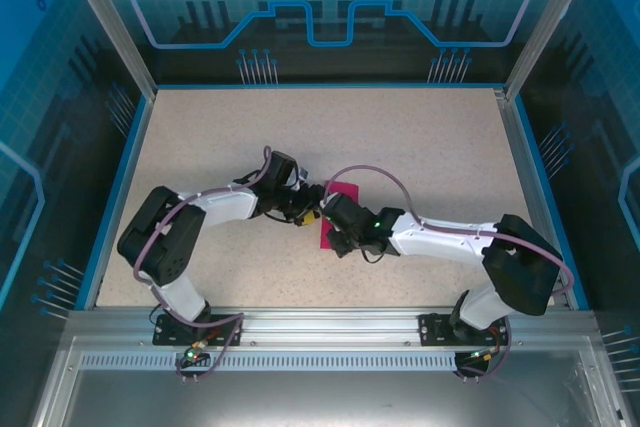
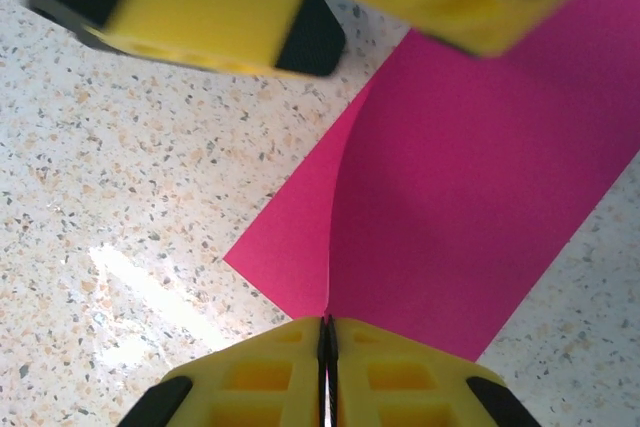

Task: Fold a paper plane with a square sheet of paper (pick it up from the middle)
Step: Fold the triangle a second time at the center of the table.

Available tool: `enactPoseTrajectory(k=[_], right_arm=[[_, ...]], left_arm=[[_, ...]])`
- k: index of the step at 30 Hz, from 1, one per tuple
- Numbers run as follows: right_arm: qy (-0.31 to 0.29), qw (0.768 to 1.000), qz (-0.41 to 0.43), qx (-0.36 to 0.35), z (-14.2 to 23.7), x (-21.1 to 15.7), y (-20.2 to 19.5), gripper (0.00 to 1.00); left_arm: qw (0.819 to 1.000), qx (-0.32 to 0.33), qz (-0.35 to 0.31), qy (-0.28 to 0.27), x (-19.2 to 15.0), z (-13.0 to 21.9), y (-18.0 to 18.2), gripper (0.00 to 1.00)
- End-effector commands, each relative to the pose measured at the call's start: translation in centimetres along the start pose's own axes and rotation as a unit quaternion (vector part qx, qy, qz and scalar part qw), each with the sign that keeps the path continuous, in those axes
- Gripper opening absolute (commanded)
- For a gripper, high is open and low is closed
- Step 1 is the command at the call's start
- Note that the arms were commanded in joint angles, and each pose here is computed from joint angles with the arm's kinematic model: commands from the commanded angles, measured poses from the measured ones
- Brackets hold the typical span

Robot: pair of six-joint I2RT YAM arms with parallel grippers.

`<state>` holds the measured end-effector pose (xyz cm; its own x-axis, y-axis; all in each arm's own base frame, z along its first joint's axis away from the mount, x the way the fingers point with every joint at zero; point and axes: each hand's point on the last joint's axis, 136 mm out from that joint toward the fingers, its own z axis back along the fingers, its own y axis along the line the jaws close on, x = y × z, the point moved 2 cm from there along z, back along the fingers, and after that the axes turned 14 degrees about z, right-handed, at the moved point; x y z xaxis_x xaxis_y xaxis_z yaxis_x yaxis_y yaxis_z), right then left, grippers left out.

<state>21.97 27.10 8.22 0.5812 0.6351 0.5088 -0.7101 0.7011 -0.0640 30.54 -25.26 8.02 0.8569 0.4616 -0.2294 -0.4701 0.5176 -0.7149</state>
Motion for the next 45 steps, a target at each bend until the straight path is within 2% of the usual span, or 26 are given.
enactPoseTrajectory(k=[1, 7, 15, 28, 39, 40, 45], right_arm=[[-0.025, 0.997, -0.033, 0.063, 0.2, 0.4, 0.3, 0.11], [-0.036, 0.988, -0.08, 0.124, -0.1, 0.1, -0.9, 0.11], [-0.035, 0.977, -0.118, 0.176, -0.4, -0.3, -2.8, 0.12], [0.007, 0.972, -0.157, 0.172, -1.9, -1.4, -6.0, 0.13], [0.041, 0.973, -0.155, 0.164, -3.0, -2.1, -7.1, 0.13], [0.033, 0.975, -0.15, 0.163, -2.9, -1.2, -7.4, 0.13], [0.045, 0.975, -0.15, 0.158, -3.5, -1.3, -7.7, 0.13]], left_arm=[[0.999, 0.023, -0.005, -0.036, 0.2, 1.3, 0.2, 0.59], [0.998, 0.023, -0.017, -0.048, -0.2, 2.3, 0.2, 0.58], [0.998, 0.023, -0.039, -0.034, -1.3, 2.2, 0.1, 0.51], [0.997, 0.037, -0.061, -0.015, -2.8, 0.6, 0.5, 0.48], [0.997, 0.044, -0.065, -0.01, -2.9, -0.2, 0.5, 0.47], [0.997, 0.045, -0.066, -0.01, -2.9, -0.2, 0.5, 0.47], [0.997, 0.047, -0.065, -0.008, -2.9, -0.5, 0.6, 0.46]])
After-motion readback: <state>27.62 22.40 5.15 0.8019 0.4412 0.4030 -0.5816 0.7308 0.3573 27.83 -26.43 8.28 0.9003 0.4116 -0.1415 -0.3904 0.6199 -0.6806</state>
